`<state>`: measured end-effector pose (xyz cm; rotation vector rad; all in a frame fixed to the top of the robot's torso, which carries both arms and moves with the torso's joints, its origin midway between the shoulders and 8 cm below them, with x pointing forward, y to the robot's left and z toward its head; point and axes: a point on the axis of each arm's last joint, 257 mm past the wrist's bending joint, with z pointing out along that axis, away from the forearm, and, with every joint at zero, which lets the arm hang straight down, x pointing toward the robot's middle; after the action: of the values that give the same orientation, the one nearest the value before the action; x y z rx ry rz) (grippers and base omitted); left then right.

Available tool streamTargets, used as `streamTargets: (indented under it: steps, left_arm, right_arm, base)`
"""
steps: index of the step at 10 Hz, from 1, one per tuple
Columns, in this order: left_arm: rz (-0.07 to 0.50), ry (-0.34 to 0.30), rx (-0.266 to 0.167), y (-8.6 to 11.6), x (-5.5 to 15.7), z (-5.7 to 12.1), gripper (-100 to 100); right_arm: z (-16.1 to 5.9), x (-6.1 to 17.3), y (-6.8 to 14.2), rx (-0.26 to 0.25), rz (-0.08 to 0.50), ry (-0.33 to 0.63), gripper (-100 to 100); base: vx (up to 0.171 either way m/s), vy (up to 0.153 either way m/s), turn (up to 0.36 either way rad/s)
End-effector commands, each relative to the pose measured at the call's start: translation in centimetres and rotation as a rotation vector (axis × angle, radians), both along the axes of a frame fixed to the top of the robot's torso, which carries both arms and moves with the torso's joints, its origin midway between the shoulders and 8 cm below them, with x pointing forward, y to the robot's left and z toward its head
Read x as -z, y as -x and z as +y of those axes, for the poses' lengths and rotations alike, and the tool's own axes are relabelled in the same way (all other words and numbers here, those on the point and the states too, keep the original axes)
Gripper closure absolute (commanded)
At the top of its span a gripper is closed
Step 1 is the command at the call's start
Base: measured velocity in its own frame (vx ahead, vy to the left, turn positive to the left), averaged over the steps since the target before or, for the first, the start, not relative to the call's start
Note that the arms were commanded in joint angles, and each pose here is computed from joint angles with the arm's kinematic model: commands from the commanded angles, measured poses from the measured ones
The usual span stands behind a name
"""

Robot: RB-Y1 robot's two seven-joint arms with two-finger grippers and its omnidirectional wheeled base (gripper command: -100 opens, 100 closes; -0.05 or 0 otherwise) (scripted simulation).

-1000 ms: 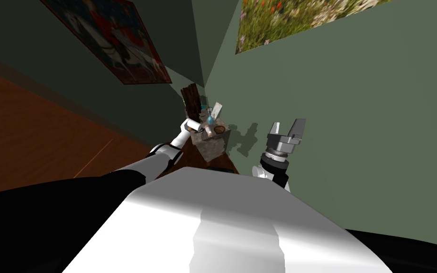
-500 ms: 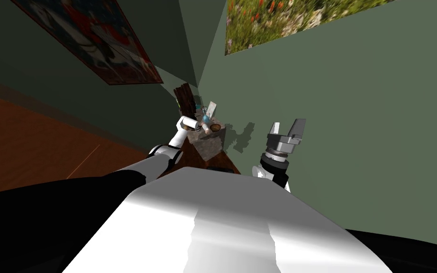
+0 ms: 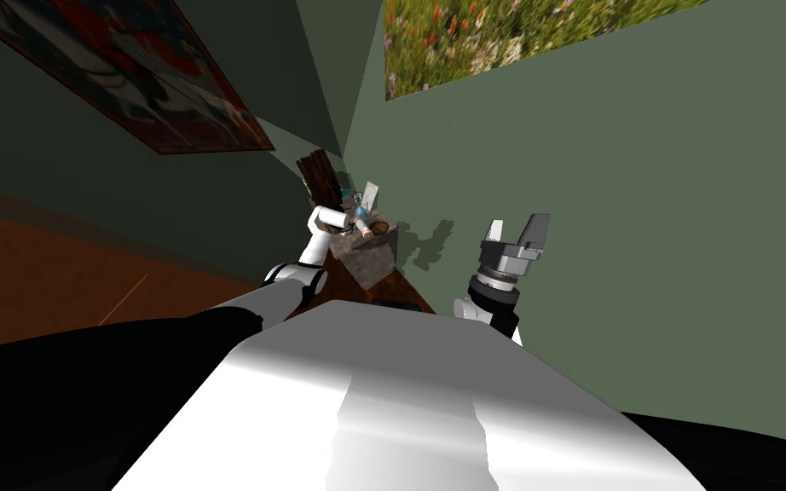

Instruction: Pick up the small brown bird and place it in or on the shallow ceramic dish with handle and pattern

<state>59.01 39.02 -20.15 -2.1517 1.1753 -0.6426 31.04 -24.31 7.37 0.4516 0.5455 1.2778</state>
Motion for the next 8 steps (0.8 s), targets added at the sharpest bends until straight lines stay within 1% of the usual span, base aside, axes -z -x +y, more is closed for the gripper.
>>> streamTargets:
  steps: [1, 2, 3, 4, 5, 6, 7, 8]
  left_arm:
    - [-0.010, -0.001, -0.025, 0.1, -0.7, 1.1, 100]
    - [-0.012, -0.023, -0.053, 0.6, -1.3, 2.9, 100]
    - [-0.019, -0.013, -0.066, 0.7, -1.5, 3.4, 100]
    - [-0.016, -0.037, -0.094, 1.4, -1.9, 5.3, 100]
    - [-0.024, -0.024, -0.111, 1.5, -2.1, 5.9, 100]
    - [-0.017, -0.050, -0.141, 2.4, -2.4, 7.8, 100]
    - [-0.026, -0.035, -0.161, 2.6, -2.7, 8.5, 100]
    - [-0.015, -0.062, -0.192, 3.6, -2.8, 10.4, 100]
  right_arm:
    - [0.0, 0.0, 0.0, 0.000, 0.000, 0.000, 0]
    - [0.0, 0.0, 0.0, 0.000, 0.000, 0.000, 0]
    - [0.0, 0.0, 0.0, 0.000, 0.000, 0.000, 0]
    - [0.0, 0.0, 0.0, 0.000, 0.000, 0.000, 0]
    - [0.0, 0.0, 0.0, 0.000, 0.000, 0.000, 0]
    - [0.0, 0.0, 0.0, 0.000, 0.000, 0.000, 0]
    - [0.0, 0.0, 0.0, 0.000, 0.000, 0.000, 0]
    - [0.0, 0.0, 0.0, 0.000, 0.000, 0.000, 0]
  base:
    - [-0.054, -0.010, -0.128]
    - [-0.060, -0.024, -0.256]
    - [-0.053, -0.016, -0.154]
    - [-0.055, -0.038, -0.274]
    - [-0.046, -0.023, -0.124]
    - [-0.054, -0.023, -0.241]
    - [-0.038, -0.017, -0.175]
    - [-0.048, -0.024, -0.319]
